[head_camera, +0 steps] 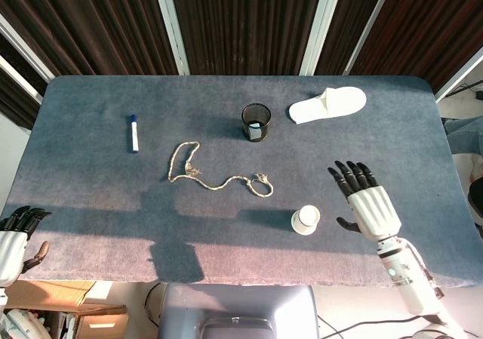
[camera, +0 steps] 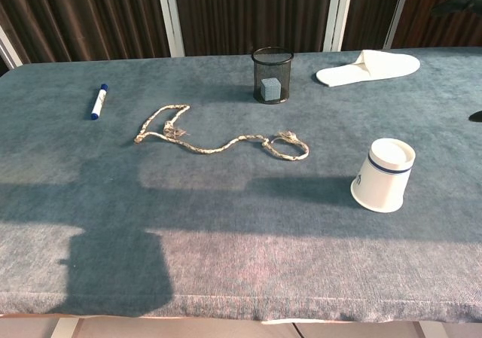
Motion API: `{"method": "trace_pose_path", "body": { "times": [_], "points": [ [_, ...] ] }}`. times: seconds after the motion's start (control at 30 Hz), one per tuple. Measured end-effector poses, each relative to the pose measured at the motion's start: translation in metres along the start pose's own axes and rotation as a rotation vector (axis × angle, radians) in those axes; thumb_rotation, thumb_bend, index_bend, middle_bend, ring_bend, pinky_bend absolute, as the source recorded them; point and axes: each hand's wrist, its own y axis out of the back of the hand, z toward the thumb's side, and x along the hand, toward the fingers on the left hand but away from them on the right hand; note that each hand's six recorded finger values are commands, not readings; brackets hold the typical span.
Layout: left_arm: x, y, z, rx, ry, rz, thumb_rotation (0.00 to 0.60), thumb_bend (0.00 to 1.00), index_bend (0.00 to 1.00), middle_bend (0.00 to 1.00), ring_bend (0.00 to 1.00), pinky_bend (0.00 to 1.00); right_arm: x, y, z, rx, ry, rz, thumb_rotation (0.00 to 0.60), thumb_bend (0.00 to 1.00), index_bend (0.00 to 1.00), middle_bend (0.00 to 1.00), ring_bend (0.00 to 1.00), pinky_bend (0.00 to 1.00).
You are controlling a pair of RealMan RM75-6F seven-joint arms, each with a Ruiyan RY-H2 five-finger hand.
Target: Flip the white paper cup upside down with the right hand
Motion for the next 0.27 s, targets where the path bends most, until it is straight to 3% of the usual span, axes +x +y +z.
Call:
{"method": "trace_pose_path", "body": {
  "times": [0.27],
  "points": [
    [0.0,0.0,0.002,0.007,-0.003,0.002,0.6,0.34,0.29,0.24,0.17,0.34,0.016,-0.005,-0.028,-0.034,-0.062,-0.018,0.6,0.28,0.14,0.15,0.07,0.18]
  ]
}}
